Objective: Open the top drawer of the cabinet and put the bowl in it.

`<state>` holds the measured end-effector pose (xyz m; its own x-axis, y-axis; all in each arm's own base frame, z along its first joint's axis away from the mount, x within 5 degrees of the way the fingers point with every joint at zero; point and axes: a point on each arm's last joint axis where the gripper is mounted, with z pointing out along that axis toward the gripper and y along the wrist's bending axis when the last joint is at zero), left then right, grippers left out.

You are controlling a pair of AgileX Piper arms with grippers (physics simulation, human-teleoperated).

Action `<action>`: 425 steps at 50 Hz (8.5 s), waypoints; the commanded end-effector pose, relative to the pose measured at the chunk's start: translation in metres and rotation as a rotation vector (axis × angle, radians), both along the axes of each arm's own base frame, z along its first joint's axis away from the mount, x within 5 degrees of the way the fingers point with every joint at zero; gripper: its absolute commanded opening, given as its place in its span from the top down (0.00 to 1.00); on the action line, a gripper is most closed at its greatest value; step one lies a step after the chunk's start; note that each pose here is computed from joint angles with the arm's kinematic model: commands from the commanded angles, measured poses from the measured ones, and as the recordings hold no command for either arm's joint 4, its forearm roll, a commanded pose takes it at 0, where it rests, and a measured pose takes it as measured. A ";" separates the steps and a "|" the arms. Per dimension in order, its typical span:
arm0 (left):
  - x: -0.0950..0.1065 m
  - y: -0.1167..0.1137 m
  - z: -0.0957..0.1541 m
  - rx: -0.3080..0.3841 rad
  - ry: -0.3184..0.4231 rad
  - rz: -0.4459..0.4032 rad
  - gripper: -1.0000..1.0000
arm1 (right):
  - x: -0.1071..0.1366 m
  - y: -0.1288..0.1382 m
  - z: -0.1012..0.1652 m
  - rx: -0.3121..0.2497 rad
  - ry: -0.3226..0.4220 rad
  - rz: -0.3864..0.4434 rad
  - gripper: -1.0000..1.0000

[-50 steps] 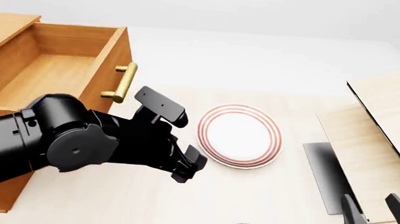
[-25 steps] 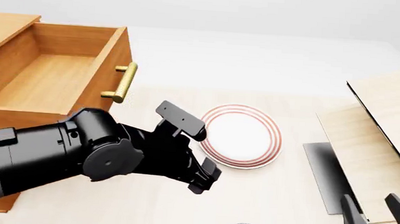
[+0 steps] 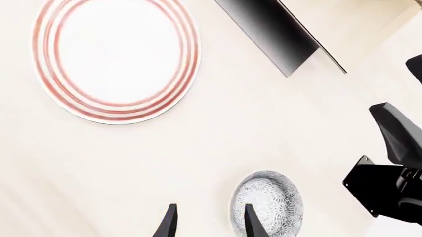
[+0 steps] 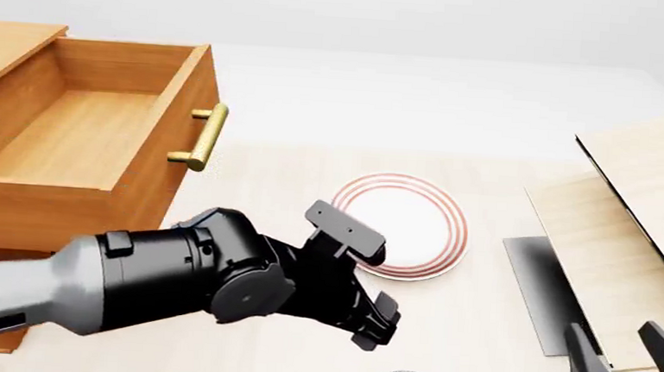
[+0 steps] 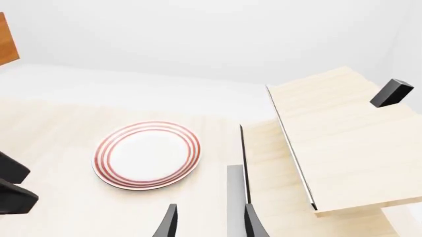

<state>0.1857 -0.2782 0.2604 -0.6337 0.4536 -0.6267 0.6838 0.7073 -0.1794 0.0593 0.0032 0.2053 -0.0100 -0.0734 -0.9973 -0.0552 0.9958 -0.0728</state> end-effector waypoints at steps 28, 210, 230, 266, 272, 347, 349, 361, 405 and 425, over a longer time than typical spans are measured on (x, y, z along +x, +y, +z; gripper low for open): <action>-0.012 -0.034 -0.061 0.058 0.105 -0.004 0.00 | 0.000 0.000 0.000 -0.003 0.003 0.002 0.00; 0.101 0.035 0.129 -0.127 0.031 0.394 1.00 | 0.001 0.001 -0.002 -0.018 0.021 0.011 0.00; 0.115 0.063 0.166 -0.166 0.004 0.481 1.00 | 0.000 0.001 -0.002 -0.019 0.024 0.012 0.00; 0.131 0.132 0.195 -0.261 -0.049 0.701 1.00 | 0.000 0.001 -0.003 -0.022 0.027 0.014 0.00; 0.127 0.141 0.199 -0.276 -0.057 0.726 1.00 | 0.000 0.001 -0.003 -0.023 0.027 0.015 0.00; 0.040 0.253 0.198 -0.484 -0.131 1.125 1.00 | 0.001 0.001 -0.003 -0.030 0.035 0.019 0.00; 0.038 0.255 0.197 -0.496 -0.131 1.135 1.00 | 0.001 0.001 -0.003 -0.030 0.035 0.019 0.00; 0.031 0.271 0.189 -0.505 -0.151 1.209 1.00 | 0.001 0.001 -0.003 -0.031 0.037 0.020 0.00; 0.054 0.293 0.139 -0.549 -0.127 1.350 1.00 | 0.001 0.001 -0.004 -0.035 0.041 0.022 0.00; 0.079 0.300 0.131 -0.547 -0.124 1.375 1.00 | 0.001 0.001 -0.004 -0.036 0.044 0.023 0.00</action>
<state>0.2537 0.0182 0.3941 -0.3004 -0.7431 -0.5980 -0.4166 0.6662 -0.6186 0.0602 0.0046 0.2015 -0.0512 -0.1090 -0.9927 -0.0819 0.9911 -0.1046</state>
